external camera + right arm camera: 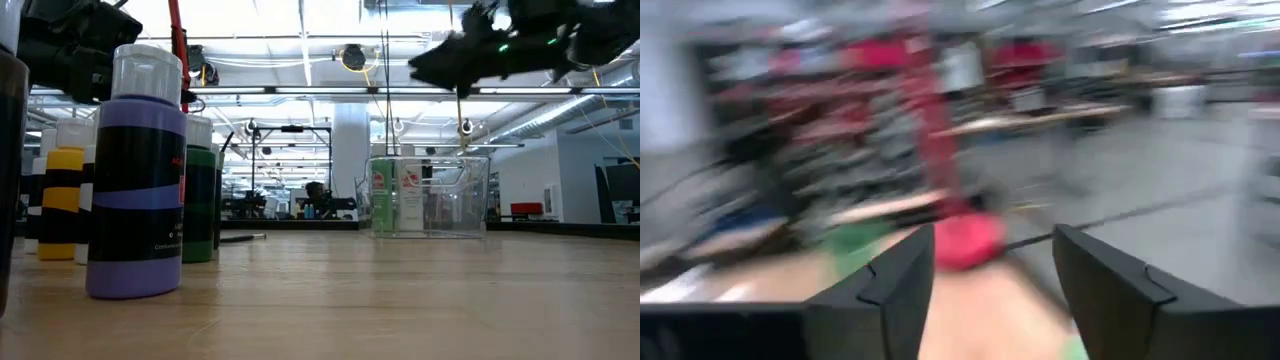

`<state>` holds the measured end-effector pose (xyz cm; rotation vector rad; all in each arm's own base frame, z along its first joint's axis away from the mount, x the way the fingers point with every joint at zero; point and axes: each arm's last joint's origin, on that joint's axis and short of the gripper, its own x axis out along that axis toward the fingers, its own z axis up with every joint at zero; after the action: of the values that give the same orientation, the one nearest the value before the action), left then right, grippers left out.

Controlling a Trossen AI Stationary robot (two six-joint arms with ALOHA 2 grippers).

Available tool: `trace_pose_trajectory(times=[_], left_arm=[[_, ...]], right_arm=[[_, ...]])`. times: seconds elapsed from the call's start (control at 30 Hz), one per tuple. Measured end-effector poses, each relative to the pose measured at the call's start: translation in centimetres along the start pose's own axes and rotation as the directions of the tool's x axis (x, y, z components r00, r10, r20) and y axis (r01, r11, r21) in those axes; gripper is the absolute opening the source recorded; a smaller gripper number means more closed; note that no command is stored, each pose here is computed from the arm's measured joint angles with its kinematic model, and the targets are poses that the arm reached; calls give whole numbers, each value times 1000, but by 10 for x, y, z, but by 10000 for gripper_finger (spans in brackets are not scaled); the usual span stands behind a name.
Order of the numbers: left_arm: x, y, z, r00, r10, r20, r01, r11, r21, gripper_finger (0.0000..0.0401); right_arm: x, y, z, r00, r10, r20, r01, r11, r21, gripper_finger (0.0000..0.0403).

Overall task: Pick & Place Paint Supplies
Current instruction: Put the small black paint bottle into the transparent bin

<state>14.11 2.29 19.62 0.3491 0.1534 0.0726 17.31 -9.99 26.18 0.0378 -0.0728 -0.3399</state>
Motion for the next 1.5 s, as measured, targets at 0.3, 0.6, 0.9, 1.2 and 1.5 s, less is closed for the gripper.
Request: trace_pose_trajectory(times=[0.3, 0.6, 0.9, 1.2, 1.5], left_arm=[[-1, 5, 7, 996, 50, 78, -35, 984, -173, 4], [-3, 19, 3, 990, 127, 57, -116, 979, -170, 4], [-4, 22, 4, 991, 86, 100, -69, 985, -159, 2], [-4, 21, 1, 994, 86, 65, -77, 988, -134, 1], [-32, 14, 10, 985, 117, 126, -99, 985, -140, 0]], right_arm=[[-56, 32, -18, 966, 240, -94, -245, 969, -41, 24], [-74, 40, -77, 938, 346, 29, -345, 937, -49, 3], [-75, 52, -74, 910, 408, 76, -400, 911, -98, 2], [-76, 63, -79, 887, 460, 40, -456, 886, -87, 1], [-80, 69, -83, 875, 484, -11, -484, 873, -65, 1]])
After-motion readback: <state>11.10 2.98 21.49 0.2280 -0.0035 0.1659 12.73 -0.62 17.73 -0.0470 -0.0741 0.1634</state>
